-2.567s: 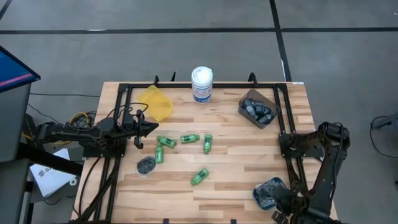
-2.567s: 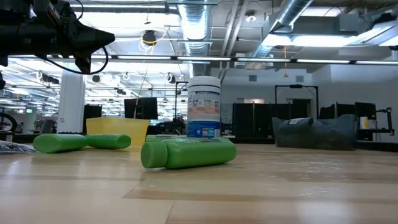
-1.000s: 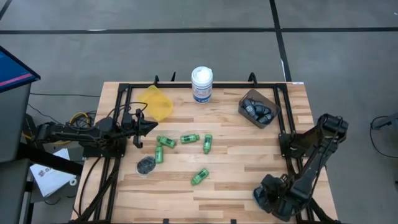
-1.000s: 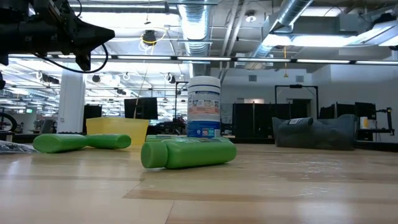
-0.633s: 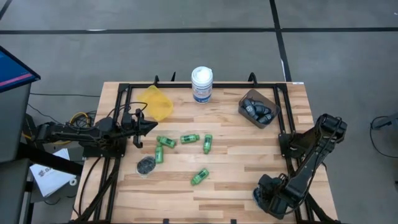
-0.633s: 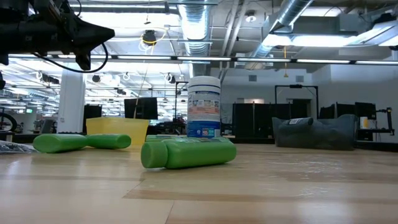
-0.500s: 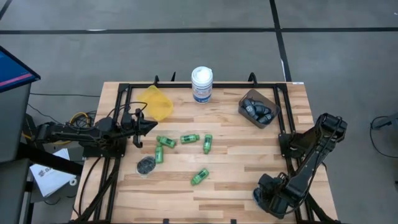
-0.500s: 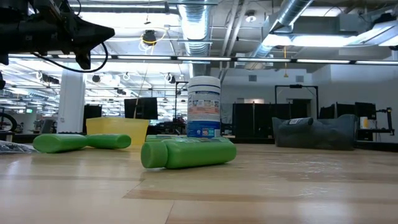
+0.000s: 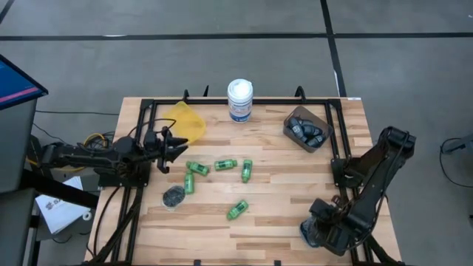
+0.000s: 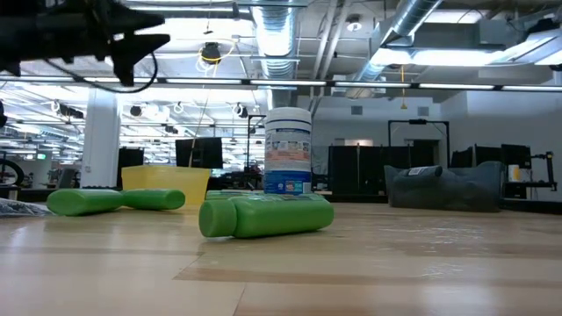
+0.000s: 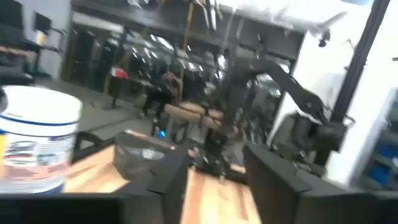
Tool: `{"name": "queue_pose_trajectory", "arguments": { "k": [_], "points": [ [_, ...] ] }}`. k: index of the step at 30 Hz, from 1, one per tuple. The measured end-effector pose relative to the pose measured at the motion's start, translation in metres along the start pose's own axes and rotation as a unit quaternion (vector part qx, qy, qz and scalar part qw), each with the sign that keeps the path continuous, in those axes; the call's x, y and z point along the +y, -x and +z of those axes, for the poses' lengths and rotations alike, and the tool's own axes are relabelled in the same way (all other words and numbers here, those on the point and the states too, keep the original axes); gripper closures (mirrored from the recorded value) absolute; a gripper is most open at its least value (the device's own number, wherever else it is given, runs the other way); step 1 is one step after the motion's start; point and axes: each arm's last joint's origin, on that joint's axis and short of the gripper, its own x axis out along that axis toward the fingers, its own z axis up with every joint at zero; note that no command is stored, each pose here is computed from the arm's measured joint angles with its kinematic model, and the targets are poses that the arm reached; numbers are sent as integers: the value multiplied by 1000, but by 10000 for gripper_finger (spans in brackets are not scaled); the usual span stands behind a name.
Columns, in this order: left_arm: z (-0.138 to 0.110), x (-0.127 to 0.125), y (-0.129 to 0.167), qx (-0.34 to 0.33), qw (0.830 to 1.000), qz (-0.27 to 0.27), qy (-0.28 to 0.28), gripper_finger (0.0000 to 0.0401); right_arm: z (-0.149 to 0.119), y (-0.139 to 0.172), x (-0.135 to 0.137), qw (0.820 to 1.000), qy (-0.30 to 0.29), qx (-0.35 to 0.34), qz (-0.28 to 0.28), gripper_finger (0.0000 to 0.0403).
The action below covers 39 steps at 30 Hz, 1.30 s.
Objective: Pick & Place Travel size toiletries
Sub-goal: Put the black hairbrush into the blue bin
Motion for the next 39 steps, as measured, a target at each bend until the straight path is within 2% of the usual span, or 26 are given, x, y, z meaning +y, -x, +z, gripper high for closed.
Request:
{"name": "queue_pose_trajectory", "arguments": {
  "k": [2, 4, 7, 10, 13, 17, 20, 22, 24, 26, 31, 34, 39],
  "points": [
    [8, -5, -11, 36, 999, -12, 2, 219, 1, 2, -2, 1000, 1, -9, -4, 262],
    [14, -10, -23, 105, 994, -4, 6, 197, 2, 2, -3, 1000, 2, -19, -6, 260],
    [16, -13, -39, 249, 967, 54, -3, 182, 2, 1, -3, 1000, 2, -27, -7, 260],
    [13, -13, -49, 358, 926, 117, 1, 180, 2, 1, -3, 1000, 2, -27, -7, 263],
    [7, -13, -54, 431, 886, 169, 37, 180, 3, 1, -3, 999, 2, -36, -6, 268],
    [-14, -9, -40, 535, 806, 242, 74, 181, 4, 2, -2, 999, 2, -47, -4, 271],
    [-23, -10, -24, 596, 737, 302, 100, 182, 4, 2, -2, 999, 8, -53, -3, 270],
    [-25, -16, -18, 617, 712, 314, 119, 182, 4, 2, -2, 998, 15, -53, -3, 270],
    [-26, -25, -14, 625, 707, 303, 134, 182, 4, 1, -2, 998, 16, -58, -3, 271],
    [-26, -36, -11, 627, 715, 278, 137, 183, 4, 0, -3, 997, 17, -70, -5, 271],
    [-30, -65, 5, 660, 719, 196, 96, 183, 5, -3, -5, 995, 20, -93, -9, 269],
    [-34, -80, 16, 677, 709, 178, 91, 183, 5, -3, -4, 995, 31, -94, -4, 268],
    [-43, -97, 31, 696, 689, 183, 86, 183, 5, -3, -4, 995, 41, -96, -3, 272]
  ]
}}
